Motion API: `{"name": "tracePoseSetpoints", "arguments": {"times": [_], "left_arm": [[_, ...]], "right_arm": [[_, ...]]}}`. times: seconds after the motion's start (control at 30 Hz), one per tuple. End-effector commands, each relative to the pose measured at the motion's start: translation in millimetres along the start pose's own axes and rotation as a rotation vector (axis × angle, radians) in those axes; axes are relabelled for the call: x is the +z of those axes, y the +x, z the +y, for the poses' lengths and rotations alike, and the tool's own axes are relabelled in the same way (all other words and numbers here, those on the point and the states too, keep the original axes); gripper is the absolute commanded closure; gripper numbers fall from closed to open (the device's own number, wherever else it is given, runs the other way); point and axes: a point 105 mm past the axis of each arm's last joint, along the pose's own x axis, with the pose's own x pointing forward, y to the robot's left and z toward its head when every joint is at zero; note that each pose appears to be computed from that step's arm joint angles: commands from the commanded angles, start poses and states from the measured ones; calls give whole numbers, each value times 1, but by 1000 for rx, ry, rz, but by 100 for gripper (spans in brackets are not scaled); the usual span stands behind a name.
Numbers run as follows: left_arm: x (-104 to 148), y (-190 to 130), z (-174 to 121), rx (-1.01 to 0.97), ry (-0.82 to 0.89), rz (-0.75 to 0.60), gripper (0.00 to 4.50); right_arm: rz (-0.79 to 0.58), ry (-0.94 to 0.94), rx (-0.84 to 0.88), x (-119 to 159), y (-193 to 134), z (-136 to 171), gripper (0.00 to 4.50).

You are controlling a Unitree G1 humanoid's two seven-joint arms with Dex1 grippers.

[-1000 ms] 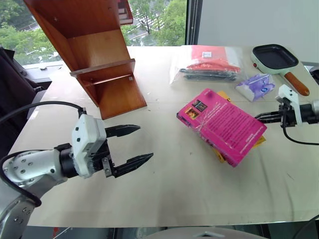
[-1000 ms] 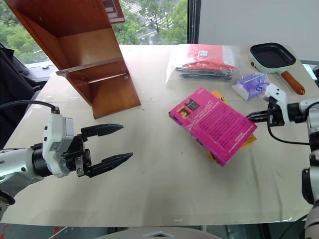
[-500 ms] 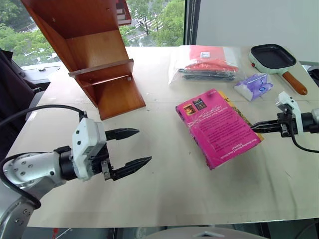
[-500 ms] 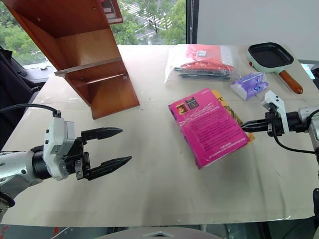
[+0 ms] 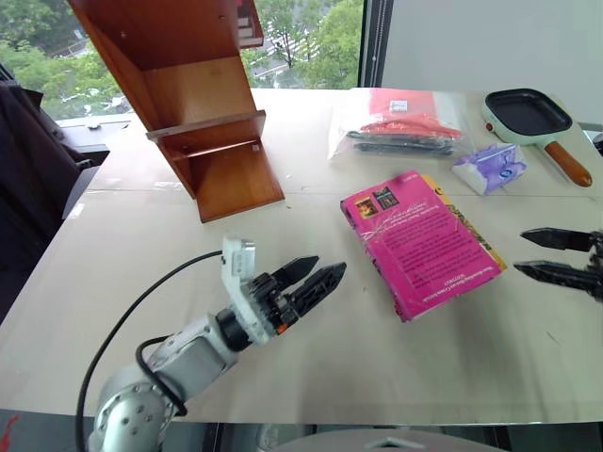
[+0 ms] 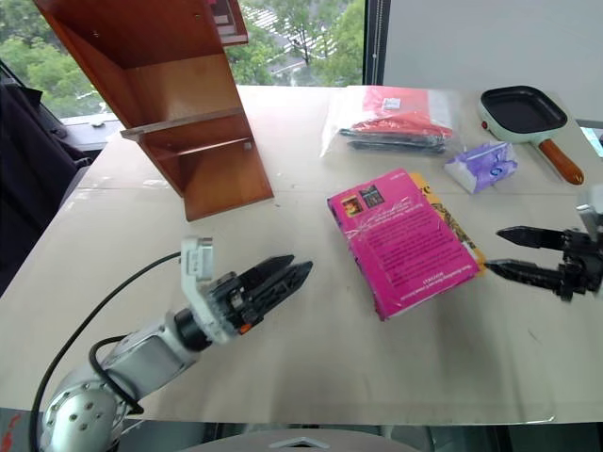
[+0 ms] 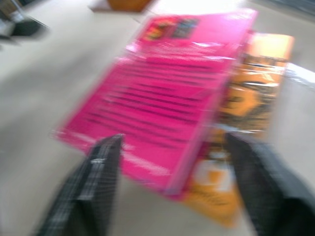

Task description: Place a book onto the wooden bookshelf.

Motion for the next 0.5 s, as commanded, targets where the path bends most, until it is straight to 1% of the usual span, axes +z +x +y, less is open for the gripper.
{"name": "tracePoseSetpoints", "arguments": {"times": [0.03, 0.07, 0.13, 0.23, 0.33, 0.4, 0.5], "left_arm": [[-1, 7, 21, 58, -124, 26, 0], [-5, 9, 26, 67, -128, 53, 0], [-20, 23, 33, 54, -190, 143, 0], [-36, 43, 46, 92, -213, 252, 0], [-36, 78, 45, 65, -318, 275, 0], [-34, 92, 43, 52, -366, 277, 0], [-38, 108, 38, 14, -452, 294, 0]], "right_arm": [[-82, 6, -25, 5, -3, 27, 8], [-92, 11, -30, 3, -2, 31, 8], [-119, -24, -88, -6, 0, 38, 8], [-92, -21, -90, -21, 2, 53, 8], [-95, -47, -118, -30, -2, 62, 8], [-88, -51, -130, -34, -4, 65, 8], [-79, -56, -140, -38, -7, 68, 8]]}}
